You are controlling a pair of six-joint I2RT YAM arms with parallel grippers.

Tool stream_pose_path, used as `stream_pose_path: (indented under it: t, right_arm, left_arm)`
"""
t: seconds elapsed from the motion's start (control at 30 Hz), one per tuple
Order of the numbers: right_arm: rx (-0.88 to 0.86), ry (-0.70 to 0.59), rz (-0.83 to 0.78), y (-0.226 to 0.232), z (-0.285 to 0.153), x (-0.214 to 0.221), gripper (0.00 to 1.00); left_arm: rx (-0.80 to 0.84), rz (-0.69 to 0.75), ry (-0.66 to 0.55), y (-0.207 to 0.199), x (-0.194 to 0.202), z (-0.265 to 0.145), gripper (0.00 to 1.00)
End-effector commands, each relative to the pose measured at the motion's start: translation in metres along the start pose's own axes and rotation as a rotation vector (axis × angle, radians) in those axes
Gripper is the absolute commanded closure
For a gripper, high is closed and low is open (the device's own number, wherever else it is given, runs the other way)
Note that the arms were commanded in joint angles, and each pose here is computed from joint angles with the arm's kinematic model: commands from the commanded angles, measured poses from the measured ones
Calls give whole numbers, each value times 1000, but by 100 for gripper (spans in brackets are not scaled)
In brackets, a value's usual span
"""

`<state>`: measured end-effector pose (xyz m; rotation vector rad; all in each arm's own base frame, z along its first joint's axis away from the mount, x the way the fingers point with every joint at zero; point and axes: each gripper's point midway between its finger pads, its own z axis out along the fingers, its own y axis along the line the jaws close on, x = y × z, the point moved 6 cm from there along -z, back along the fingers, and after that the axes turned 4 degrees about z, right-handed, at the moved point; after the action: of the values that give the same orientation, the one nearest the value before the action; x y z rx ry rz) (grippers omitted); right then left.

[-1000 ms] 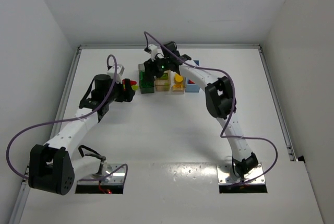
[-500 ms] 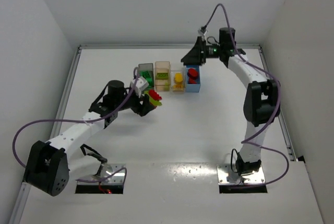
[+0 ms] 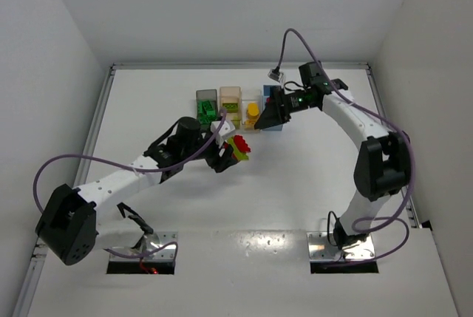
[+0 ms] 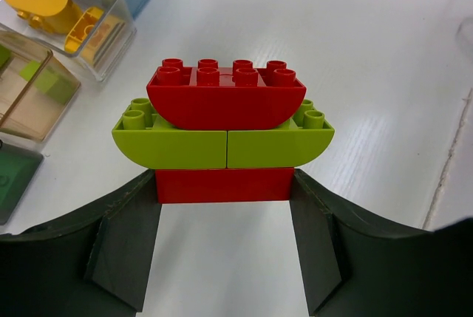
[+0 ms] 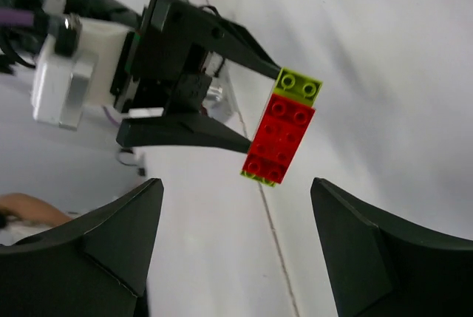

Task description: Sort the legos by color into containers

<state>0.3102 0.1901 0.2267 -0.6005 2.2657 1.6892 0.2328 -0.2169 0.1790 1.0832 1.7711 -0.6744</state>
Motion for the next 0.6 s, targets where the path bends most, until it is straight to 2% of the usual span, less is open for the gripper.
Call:
stream_pose_path:
  t: [0.0,0.2,0.57]
  right_arm:
    - [112,83,-140,5,-4,19,18]
    - [175,156,-179,3,8,34,18]
    - [131,137,-188,-2,24,10,17]
  left_arm:
    - [-30,64,-92,7,-30,5,57]
    - [-36,60,-118,9,-42,9,57]
    - [7,76,-148,-2,-59,17,57]
